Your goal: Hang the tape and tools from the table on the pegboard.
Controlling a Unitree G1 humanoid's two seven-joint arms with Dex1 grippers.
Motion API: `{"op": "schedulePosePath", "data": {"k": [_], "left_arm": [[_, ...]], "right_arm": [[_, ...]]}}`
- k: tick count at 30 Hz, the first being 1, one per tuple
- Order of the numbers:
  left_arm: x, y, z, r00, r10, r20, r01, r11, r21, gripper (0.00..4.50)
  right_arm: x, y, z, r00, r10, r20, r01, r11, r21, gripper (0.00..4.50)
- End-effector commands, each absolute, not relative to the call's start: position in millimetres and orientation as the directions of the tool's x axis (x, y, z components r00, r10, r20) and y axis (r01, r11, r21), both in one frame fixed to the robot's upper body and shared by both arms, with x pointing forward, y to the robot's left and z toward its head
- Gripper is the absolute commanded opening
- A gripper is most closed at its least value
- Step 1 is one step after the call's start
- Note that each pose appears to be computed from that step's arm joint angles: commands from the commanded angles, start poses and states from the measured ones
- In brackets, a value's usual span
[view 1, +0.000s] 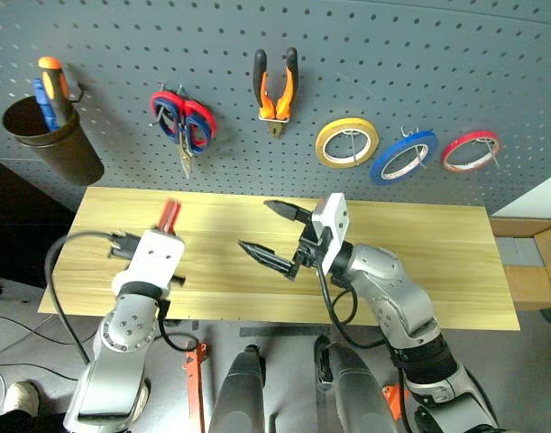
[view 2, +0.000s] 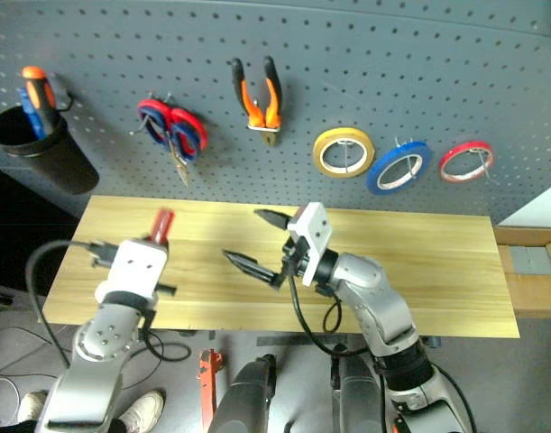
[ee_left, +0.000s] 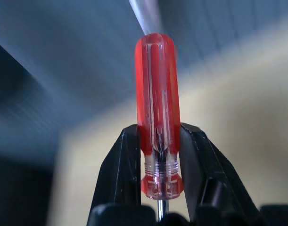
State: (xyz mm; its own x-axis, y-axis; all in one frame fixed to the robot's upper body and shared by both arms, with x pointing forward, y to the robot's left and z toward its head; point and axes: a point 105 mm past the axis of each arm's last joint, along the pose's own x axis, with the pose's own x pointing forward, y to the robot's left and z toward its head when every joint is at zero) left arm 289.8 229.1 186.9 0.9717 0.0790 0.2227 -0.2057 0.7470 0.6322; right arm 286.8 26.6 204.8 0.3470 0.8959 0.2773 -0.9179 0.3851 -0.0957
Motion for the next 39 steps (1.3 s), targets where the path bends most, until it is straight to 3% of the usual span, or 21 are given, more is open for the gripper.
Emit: {"op": "schedulePosePath", "data": {"k": [1,9,15,19,32,39], "left_arm": [[284.6,236.5,268.4,0.843,0.063,0.534,-0.439,0.655,0.615,0.78],[296.5,258.9,337.4,0.696,0.112,0.709,-0.597,0.639,0.485,0.78],[327.3,268.9,362.8,0.64,0.178,0.748,-0.62,0.694,0.365,0.78],[333.6,272.4,376.7,0.597,0.194,0.778,-0.64,0.701,0.316,0.78],[344.5,304.3,377.1,0.586,0.278,0.761,-0.664,0.703,0.254,0.78],[348.5,321.6,353.4,0.621,0.378,0.687,-0.663,0.72,0.204,0.78]], "right_arm": [[282.1,35.2,238.3,0.332,0.862,0.383,-0.917,0.39,-0.082,4.5],[289.1,43.5,267.0,0.33,0.832,0.446,-0.904,0.415,-0.106,4.5],[298.5,52.0,277.7,0.37,0.805,0.463,-0.872,0.473,-0.125,4.5],[300.7,54.8,279.2,0.379,0.799,0.467,-0.867,0.483,-0.123,4.5],[302.5,54.7,275.3,0.388,0.8,0.457,-0.866,0.487,-0.117,4.5],[300.4,56.1,272.1,0.383,0.809,0.446,-0.868,0.481,-0.126,4.5]]}}
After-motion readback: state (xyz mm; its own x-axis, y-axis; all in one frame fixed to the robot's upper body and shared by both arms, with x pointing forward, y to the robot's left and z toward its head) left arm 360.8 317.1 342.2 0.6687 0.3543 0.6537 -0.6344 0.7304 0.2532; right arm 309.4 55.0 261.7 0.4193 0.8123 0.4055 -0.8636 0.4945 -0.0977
